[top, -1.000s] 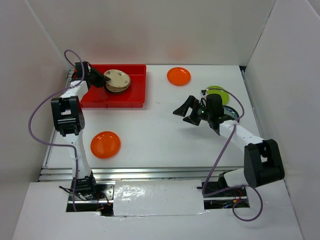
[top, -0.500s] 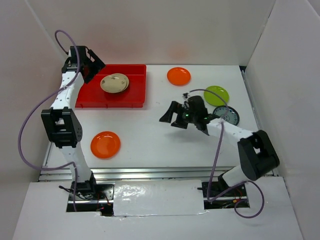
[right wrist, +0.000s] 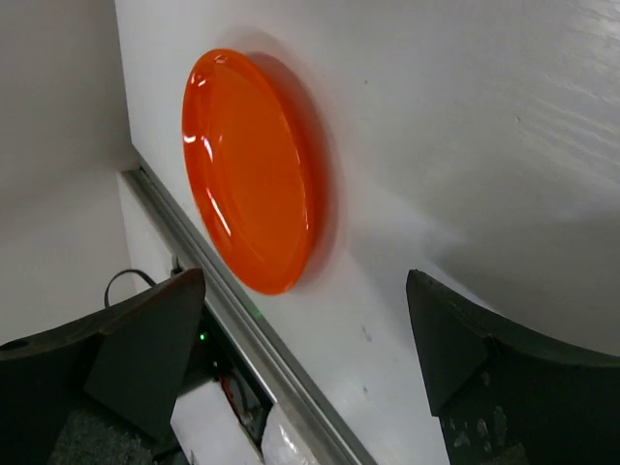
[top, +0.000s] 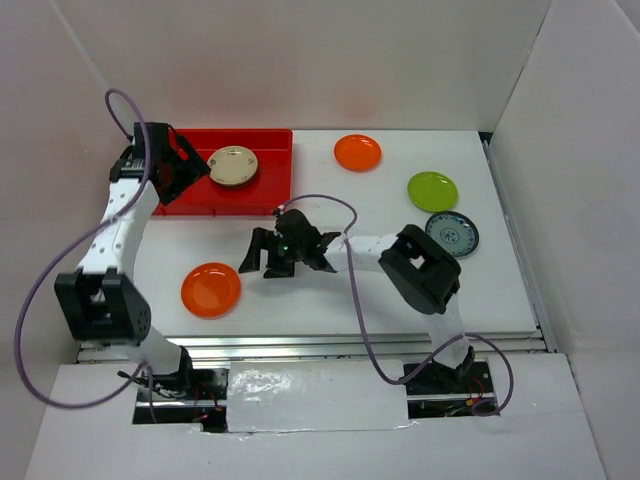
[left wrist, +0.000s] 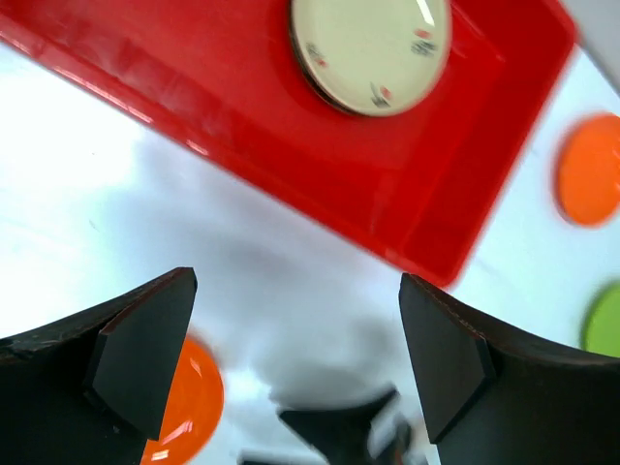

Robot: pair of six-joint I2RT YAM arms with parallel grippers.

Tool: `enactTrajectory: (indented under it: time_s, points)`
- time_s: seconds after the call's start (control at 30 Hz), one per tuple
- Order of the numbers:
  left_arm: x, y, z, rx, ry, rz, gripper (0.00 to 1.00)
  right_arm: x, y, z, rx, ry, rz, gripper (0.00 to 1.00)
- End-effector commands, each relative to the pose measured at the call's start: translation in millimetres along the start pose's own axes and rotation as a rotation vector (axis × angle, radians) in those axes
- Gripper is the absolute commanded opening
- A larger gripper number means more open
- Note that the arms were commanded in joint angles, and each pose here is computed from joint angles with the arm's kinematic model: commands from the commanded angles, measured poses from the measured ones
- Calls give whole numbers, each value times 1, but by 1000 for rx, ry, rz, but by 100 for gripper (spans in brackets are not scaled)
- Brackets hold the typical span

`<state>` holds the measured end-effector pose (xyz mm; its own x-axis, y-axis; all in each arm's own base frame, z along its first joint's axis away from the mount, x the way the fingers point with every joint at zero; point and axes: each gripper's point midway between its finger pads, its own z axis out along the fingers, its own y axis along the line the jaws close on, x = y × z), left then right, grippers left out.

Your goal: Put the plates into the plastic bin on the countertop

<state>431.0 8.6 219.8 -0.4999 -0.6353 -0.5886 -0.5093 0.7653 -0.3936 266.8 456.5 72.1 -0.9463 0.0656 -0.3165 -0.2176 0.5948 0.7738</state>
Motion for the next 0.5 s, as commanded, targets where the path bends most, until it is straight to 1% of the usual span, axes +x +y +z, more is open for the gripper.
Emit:
enactTrajectory:
  time_s: [0.0,0.03,0.07,0.13,0.17,0.23,0.33,0.47]
  points:
    - [-3,-14,-65,122,-92,52,99,-3,19,26,-44,-5,30,91]
    - [1,-10,-71,120,-95,67,99,0,22,29,-46,4,41,89]
    - [5,-6,-84,133,-109,76,99,7,17,35,-41,24,54,82]
    - [9,4,-99,125,-126,105,99,9,21,38,-77,41,75,75]
    - [13,8,-101,120,-117,117,99,13,18,42,-78,58,85,70]
    - [17,12,-112,132,-128,146,99,19,25,47,-103,89,93,68]
    - [24,18,-119,144,-134,173,99,30,19,58,-100,124,108,62]
    - [36,25,-114,146,-115,192,99,39,18,66,-116,156,136,55]
